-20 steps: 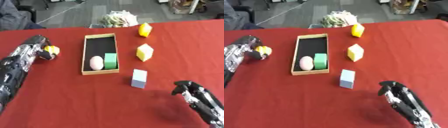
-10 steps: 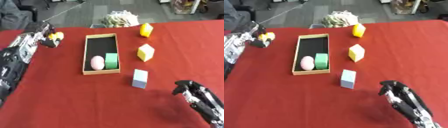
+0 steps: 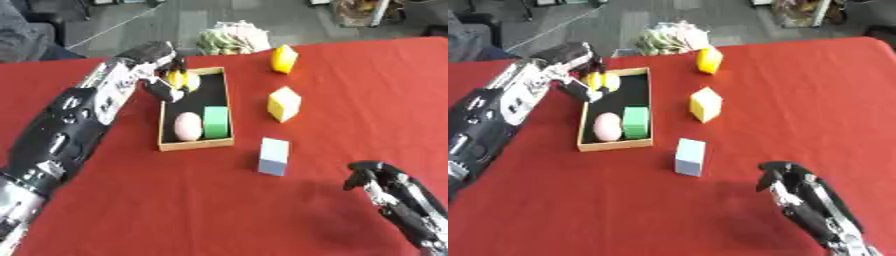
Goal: Pick up objects on the table and place them in the box.
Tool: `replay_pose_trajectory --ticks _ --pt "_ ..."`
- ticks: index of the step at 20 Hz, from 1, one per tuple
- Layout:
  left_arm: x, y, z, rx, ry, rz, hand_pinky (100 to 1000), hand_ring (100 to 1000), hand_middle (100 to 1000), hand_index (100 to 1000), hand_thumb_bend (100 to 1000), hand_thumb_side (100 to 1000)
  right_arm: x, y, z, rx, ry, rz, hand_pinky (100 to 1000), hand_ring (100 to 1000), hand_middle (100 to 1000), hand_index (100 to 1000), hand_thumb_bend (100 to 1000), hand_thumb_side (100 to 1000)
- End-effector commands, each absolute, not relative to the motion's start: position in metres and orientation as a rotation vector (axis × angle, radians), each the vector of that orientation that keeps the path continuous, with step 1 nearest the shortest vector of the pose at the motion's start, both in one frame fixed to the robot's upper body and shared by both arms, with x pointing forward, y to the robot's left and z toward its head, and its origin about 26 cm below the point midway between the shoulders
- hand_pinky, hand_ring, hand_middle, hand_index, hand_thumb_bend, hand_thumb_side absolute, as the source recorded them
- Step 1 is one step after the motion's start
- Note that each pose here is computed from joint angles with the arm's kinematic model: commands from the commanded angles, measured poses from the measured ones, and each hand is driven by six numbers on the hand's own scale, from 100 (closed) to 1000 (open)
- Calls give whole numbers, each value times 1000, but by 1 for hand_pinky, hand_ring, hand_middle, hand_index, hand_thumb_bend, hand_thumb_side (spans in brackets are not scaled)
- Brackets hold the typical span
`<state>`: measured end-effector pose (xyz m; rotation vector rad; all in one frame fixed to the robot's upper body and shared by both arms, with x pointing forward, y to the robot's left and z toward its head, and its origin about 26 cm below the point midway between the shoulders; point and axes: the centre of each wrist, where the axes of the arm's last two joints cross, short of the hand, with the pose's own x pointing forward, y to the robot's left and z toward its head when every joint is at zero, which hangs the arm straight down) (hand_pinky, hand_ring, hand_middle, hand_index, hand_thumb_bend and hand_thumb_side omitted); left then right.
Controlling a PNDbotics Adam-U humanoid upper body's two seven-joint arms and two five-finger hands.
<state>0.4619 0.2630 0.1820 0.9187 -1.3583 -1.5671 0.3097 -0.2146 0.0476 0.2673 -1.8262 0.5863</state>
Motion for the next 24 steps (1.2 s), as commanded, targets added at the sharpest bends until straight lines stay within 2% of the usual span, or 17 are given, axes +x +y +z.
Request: replay_pose_trajectory --ticks 1,7,10,11,13,18,19,24 --pt "463 263 184 920 -1321 -1609 591 479 444 632 295 192 310 -214 55 266 -1852 598 736 575 527 716 100 470" --pt "460 269 177 838 -1197 -1700 659 549 525 709 373 213 310 -215 55 265 -1851 598 736 575 527 716 100 469" --pt "458 274 182 809 -1126 -1742 706 604 599 779 427 222 310 -215 55 265 -1850 598 736 576 527 716 100 465" --pt "457 276 184 806 -1107 -1753 736 650 665 829 460 224 310 -215 55 265 -1850 599 737 576 527 716 100 465" --pt "455 280 189 809 -1090 -1756 766 692 727 861 486 249 310 -215 54 263 -1848 600 737 576 528 717 100 451" --pt "451 290 196 820 -1116 -1704 790 723 770 876 468 354 313 -217 62 259 -1879 624 738 577 528 718 100 357" --pt "450 292 197 818 -1123 -1695 791 724 773 876 457 365 315 -217 66 258 -1893 638 739 577 529 720 100 414" --pt "443 299 195 760 -1166 -1656 794 734 790 873 406 424 336 -225 110 241 -2029 857 748 595 549 748 100 470"
